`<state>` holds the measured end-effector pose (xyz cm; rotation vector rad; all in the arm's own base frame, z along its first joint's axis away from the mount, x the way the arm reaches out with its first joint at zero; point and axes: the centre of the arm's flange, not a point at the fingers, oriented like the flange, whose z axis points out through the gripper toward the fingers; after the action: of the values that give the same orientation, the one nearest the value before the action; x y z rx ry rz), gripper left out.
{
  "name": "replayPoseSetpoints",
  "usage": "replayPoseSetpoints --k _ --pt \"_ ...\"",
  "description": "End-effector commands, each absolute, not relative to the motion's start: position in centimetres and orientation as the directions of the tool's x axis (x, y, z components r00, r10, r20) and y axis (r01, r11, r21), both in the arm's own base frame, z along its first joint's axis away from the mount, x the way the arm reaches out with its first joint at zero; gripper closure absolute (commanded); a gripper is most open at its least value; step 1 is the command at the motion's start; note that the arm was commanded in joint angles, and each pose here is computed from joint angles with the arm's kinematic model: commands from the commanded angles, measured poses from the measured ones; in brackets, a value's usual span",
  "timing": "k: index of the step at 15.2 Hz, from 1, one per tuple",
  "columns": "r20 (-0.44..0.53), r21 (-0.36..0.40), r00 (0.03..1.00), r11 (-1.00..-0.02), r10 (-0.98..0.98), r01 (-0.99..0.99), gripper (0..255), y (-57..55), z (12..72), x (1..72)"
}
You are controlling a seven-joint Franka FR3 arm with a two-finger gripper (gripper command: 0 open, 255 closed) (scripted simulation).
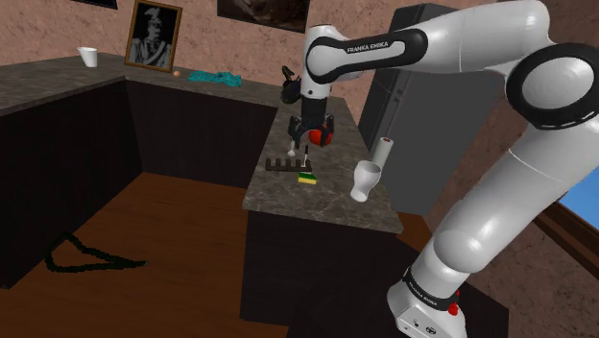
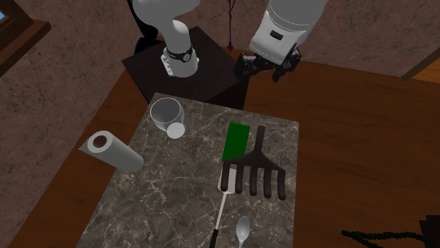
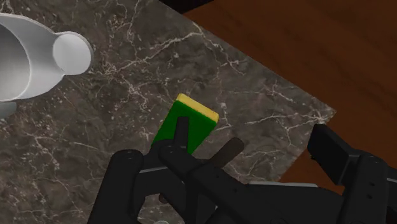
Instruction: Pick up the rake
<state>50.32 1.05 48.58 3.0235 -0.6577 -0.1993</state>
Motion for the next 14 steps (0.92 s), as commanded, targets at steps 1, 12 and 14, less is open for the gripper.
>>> replayPoseSetpoints --k 1,12,14 --pt "-0.144 0.081 0.877 -0.889 -0.458 -0.451 0 0.3 46.5 52.7" --pt "-0.28 0.171 0.701 -0.753 -0.656 -0.635 0 -5.0 34.6 63.1" --pt "-0.287 0.179 0.687 -0.742 -0.667 -0.646 0 -5.5 33.2 63.7"
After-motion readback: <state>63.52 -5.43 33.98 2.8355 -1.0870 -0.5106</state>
